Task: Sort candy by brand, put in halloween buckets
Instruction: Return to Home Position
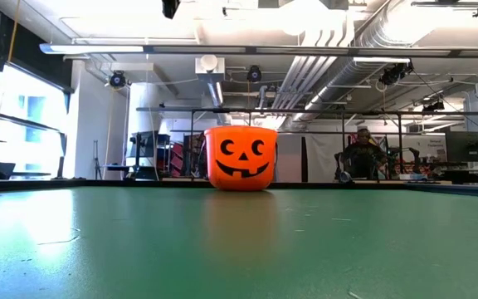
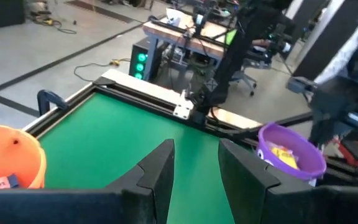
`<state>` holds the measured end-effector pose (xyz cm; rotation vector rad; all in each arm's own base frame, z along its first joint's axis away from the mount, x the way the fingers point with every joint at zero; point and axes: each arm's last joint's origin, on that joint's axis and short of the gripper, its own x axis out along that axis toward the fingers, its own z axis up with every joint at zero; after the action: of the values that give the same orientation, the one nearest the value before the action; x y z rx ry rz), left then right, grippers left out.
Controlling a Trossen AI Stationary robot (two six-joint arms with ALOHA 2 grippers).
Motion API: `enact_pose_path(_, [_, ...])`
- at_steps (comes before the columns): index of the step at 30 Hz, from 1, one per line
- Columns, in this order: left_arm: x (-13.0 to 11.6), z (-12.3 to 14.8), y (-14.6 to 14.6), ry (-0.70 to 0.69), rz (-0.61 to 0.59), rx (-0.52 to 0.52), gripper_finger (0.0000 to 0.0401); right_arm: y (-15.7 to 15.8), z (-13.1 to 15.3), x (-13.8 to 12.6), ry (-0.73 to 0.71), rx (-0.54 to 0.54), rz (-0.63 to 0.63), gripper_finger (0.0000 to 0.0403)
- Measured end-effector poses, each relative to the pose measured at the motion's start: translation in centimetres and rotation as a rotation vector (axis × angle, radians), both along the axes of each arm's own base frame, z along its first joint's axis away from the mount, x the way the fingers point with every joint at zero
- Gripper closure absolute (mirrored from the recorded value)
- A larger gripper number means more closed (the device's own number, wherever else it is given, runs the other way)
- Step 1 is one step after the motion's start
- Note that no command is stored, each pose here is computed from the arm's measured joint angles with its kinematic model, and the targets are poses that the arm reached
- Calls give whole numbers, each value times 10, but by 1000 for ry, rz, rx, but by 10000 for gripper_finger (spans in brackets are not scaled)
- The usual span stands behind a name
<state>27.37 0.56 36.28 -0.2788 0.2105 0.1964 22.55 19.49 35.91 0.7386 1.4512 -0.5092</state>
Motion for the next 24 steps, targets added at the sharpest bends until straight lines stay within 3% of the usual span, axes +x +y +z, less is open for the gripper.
enact_pose_path(3, [-2,0,2,20,-17,25,286,-16,1,14,-114,-75,78,393])
enact_pose_path(10, [-1,-2,3,31,-3,44,286,-79,2,38,-387,-206,311,401])
enact_pose_path(16, [-1,-2,5,31,13,49,286,-137,-1,42,-660,-340,467,403])
enact_pose_path(24, [-2,-2,16,36,-5,37,299,-190,-34,43,-955,-465,535,403])
